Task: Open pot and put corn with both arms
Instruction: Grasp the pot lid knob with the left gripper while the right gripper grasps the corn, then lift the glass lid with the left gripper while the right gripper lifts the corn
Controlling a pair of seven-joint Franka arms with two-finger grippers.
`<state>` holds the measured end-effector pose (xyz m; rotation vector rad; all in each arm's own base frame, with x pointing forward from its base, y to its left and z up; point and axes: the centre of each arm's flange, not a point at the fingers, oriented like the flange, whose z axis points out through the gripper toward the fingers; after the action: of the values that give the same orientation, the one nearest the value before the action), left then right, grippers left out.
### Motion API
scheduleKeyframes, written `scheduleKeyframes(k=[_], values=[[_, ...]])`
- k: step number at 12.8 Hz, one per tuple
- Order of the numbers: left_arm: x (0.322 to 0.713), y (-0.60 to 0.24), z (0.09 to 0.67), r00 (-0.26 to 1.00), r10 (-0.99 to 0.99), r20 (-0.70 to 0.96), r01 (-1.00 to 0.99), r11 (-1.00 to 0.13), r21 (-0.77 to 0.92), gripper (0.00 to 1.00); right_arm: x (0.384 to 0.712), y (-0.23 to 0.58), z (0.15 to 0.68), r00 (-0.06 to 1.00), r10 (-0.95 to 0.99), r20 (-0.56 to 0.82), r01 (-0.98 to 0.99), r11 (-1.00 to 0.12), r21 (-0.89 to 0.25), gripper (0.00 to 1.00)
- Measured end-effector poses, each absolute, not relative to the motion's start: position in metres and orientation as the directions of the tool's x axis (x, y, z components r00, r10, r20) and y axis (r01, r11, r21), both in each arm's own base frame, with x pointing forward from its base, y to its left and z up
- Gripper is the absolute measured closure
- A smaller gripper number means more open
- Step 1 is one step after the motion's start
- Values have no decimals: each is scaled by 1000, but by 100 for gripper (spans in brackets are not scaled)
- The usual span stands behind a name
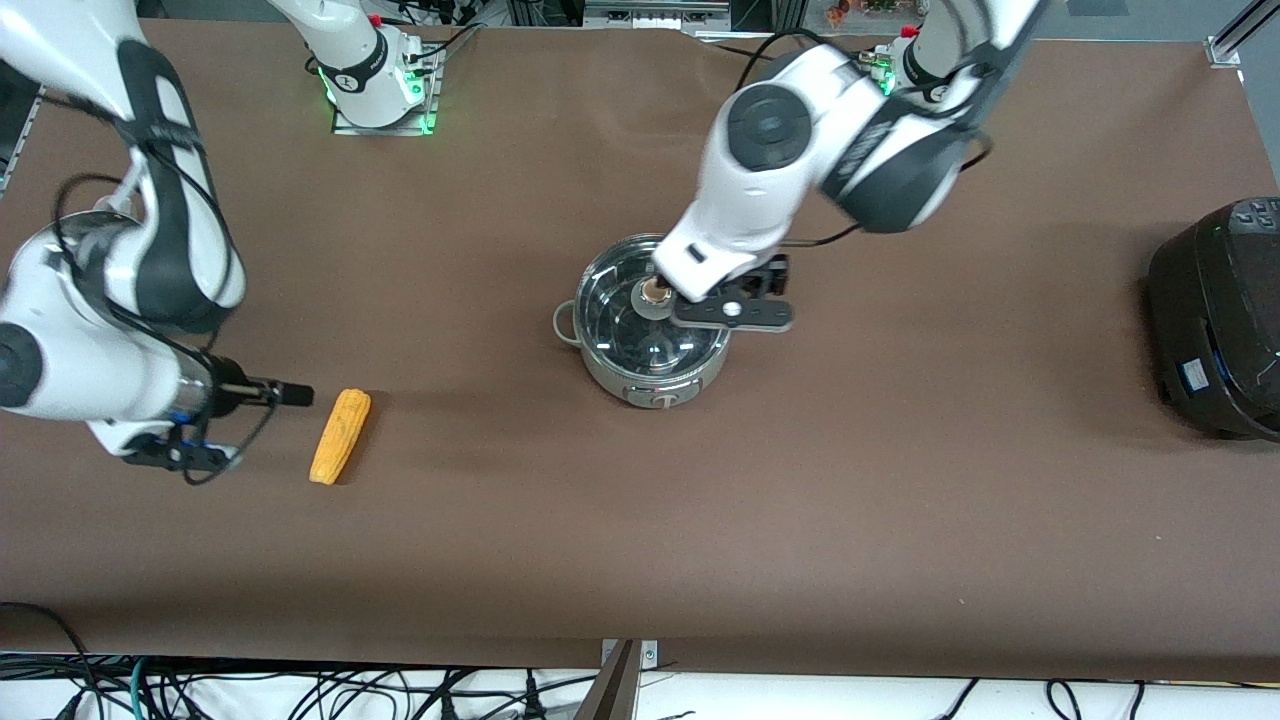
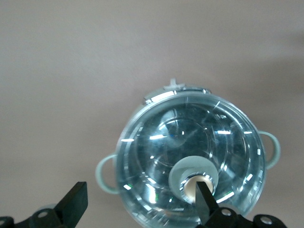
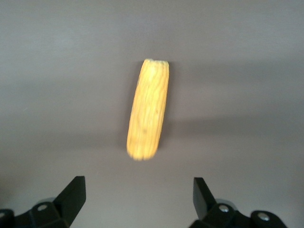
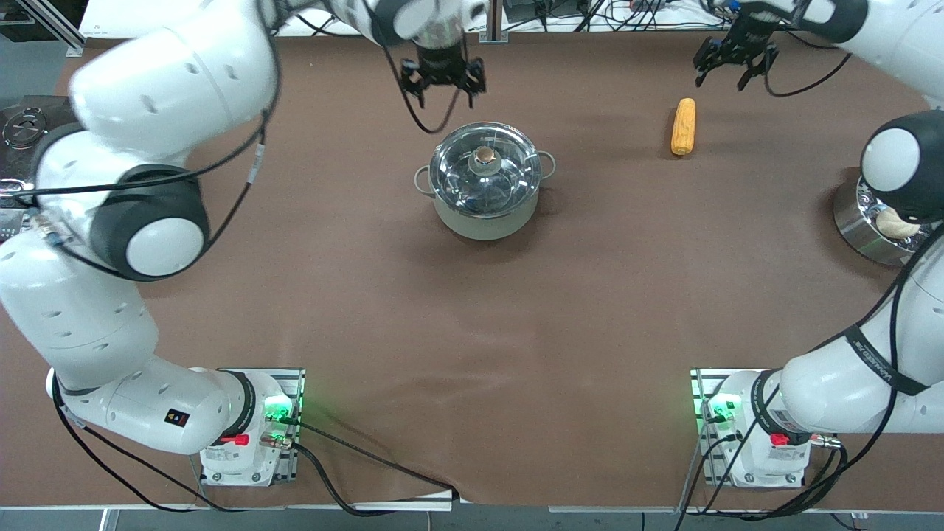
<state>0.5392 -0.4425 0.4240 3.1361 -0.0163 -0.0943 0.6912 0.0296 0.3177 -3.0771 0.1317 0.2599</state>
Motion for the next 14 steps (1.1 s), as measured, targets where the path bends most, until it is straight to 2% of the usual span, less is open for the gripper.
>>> scheduleKeyframes(k=[3,7,8,11,12,14], values=[[529,-479,376,998,8,-57,8,-1000,10,0,694,30,230,989,-92,-120,-98,-994,-50,0],[526,-485,359,997,0,-78,0,-1000,2,0,692,31,201,992,-94,-83,-99,-994,-55,0],[521,-490,354,996,-11,-85,-11,-1000,-2,3,692,33,200,992,-93,-81,-98,-994,-55,10],[507,-504,342,994,-37,-101,-38,-999,-10,7,690,36,195,992,-91,-85,-96,-994,-55,48],[506,-505,341,994,-39,-104,-40,-999,-12,16,690,36,195,993,-91,-80,-96,-994,-56,56],[506,-505,344,994,-38,-103,-40,-999,-13,41,690,39,195,993,-88,-74,-92,-994,-56,57]])
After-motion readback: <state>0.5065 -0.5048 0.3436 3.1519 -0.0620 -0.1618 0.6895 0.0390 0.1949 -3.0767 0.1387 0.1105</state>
